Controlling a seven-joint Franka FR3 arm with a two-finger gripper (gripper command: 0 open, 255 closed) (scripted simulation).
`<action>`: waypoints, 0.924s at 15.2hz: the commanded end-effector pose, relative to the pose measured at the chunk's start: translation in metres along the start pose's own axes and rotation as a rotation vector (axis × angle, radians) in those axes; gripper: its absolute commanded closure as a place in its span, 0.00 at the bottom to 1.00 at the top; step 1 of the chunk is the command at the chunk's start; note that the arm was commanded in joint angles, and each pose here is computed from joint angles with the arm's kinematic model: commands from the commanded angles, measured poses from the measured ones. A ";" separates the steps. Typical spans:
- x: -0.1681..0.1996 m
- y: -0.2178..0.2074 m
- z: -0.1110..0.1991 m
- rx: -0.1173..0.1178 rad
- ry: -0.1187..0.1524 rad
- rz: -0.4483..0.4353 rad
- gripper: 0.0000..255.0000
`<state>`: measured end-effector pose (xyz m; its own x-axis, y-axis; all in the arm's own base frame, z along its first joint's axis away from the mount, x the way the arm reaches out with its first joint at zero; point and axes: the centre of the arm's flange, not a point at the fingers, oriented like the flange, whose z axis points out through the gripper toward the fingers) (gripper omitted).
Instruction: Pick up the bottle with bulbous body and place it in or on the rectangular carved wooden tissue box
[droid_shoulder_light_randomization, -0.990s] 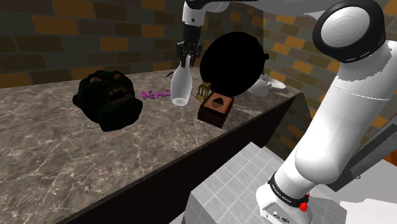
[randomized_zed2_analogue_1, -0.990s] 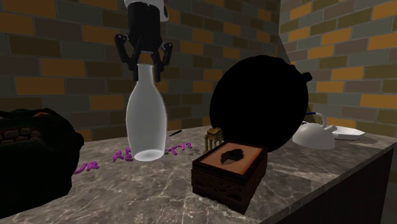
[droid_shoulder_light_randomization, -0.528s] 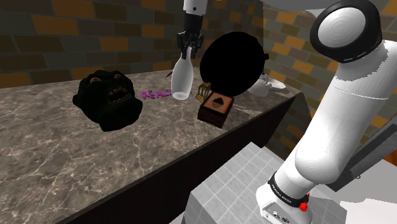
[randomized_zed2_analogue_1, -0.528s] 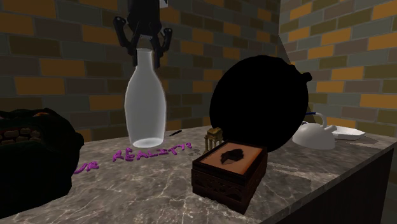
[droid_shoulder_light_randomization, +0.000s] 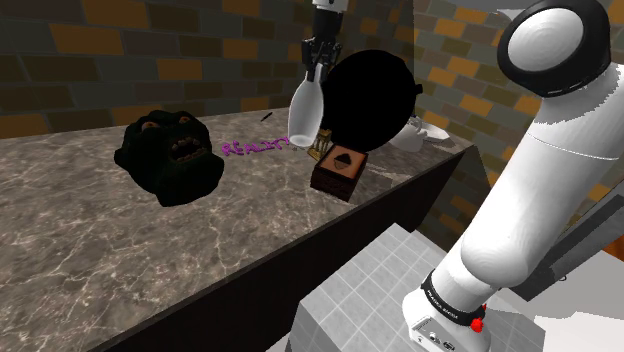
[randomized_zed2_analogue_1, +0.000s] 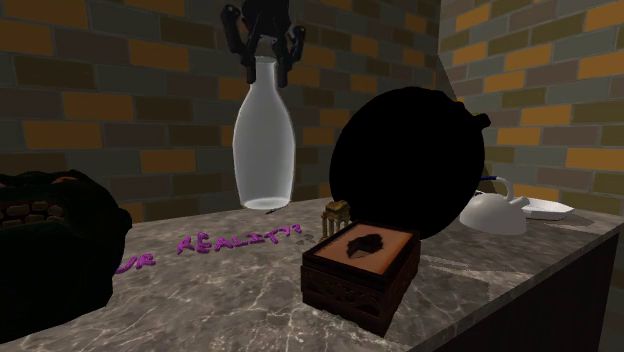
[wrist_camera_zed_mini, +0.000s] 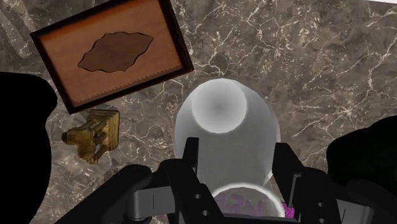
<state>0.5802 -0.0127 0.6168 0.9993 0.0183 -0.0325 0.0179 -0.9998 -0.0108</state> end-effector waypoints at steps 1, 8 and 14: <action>-0.009 0.024 -0.010 0.000 0.000 -0.001 1.00; -0.038 0.106 -0.042 0.000 0.000 -0.001 1.00; -0.063 0.176 -0.070 0.000 0.000 -0.001 1.00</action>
<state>0.5229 -0.1788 0.6832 0.9993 0.0177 -0.0318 0.0174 -0.9998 -0.0110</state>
